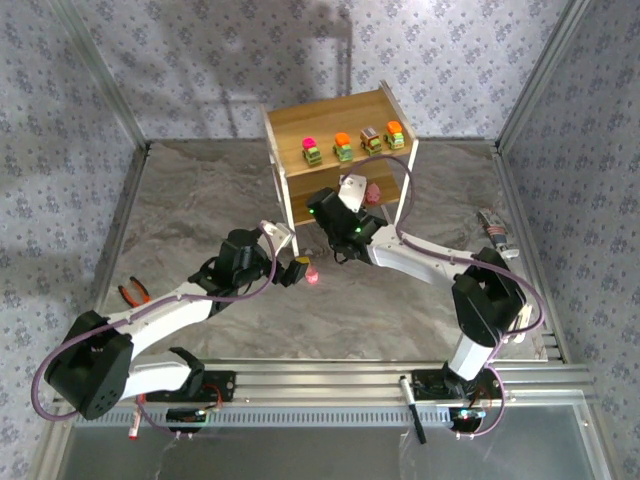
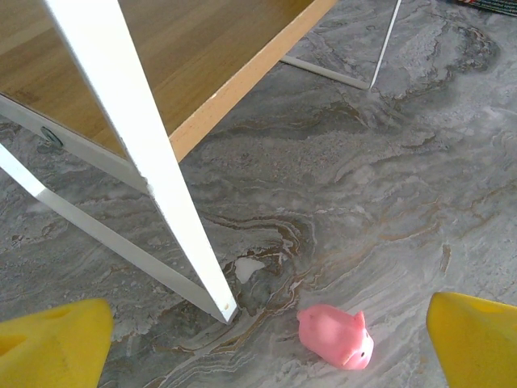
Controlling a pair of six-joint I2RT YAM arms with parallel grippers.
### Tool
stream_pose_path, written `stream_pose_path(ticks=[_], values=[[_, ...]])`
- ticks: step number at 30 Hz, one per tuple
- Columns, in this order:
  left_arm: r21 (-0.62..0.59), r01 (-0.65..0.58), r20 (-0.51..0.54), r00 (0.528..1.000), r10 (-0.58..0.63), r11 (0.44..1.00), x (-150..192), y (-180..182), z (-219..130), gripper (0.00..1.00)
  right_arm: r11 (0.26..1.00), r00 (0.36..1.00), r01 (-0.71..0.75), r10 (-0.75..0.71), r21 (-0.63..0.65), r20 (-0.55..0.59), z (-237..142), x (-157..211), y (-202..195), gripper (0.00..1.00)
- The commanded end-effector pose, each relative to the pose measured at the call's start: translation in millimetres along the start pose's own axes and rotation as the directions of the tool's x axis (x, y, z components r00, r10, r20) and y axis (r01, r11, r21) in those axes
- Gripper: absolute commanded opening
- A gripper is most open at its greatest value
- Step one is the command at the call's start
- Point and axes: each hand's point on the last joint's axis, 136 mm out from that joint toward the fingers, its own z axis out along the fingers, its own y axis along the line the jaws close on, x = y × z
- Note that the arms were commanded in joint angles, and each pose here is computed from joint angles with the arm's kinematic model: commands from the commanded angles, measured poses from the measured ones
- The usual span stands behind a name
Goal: Place and organize the plastic toys onto the shelf
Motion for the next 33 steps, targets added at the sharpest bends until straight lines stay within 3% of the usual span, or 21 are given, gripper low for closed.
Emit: stream_pose_path(ticks=[1, 33], values=[[0.010, 0.006, 0.025, 1.000, -0.006, 1.000, -6.9, -2.8, -1.5, 1.00, 1.000, 1.000, 0.003, -0.003, 0.007, -0.003, 3.9, -0.1, 1.6, 0.22], [0.015, 0.001, 0.008, 1.000, -0.001, 1.000, -3.7, -3.4, 1.4, 0.99, 0.996, 0.996, 0.084, -0.084, 0.005, 0.011, -8.5, -6.2, 14.4, 0.34]])
